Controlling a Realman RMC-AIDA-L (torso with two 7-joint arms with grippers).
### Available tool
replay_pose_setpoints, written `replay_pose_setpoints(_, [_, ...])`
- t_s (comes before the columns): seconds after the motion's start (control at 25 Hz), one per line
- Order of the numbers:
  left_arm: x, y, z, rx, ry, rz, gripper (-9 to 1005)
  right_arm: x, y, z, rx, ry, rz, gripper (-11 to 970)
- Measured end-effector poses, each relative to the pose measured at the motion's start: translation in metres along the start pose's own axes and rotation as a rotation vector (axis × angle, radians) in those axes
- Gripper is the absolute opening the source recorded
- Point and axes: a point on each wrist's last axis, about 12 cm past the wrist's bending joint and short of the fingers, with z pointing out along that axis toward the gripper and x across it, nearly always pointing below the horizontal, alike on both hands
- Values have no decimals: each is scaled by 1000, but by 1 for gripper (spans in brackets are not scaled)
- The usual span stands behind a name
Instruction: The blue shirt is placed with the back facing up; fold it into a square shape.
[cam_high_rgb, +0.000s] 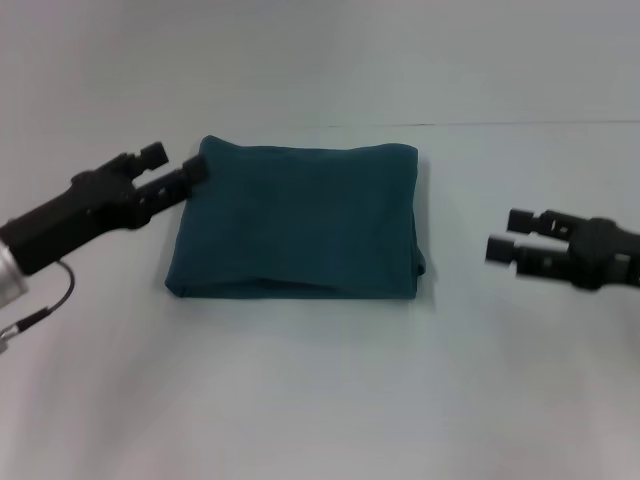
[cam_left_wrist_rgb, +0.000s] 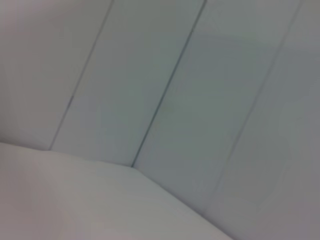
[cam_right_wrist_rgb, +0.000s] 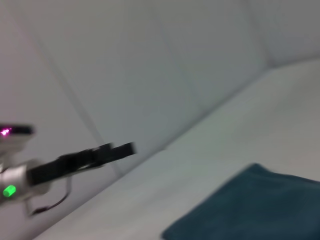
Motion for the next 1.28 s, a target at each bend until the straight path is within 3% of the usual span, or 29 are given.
replay_pose_setpoints(0.12, [7,-5,-13,47,2,0,814,13,13,4,-61,-16,-98,839])
replay_pose_setpoints(0.24, [15,-13,-23,114,32,-3,835,23,20,6,-81,-31,-138,916])
replay_pose_setpoints(0.32, [20,-18,-28,154,67,-6,841,28,22,6,-86,-36,-155,912])
replay_pose_setpoints(1.28, [28,-25,-38,208,101,-22,831,34,26,-8,-105,-33,-130,899])
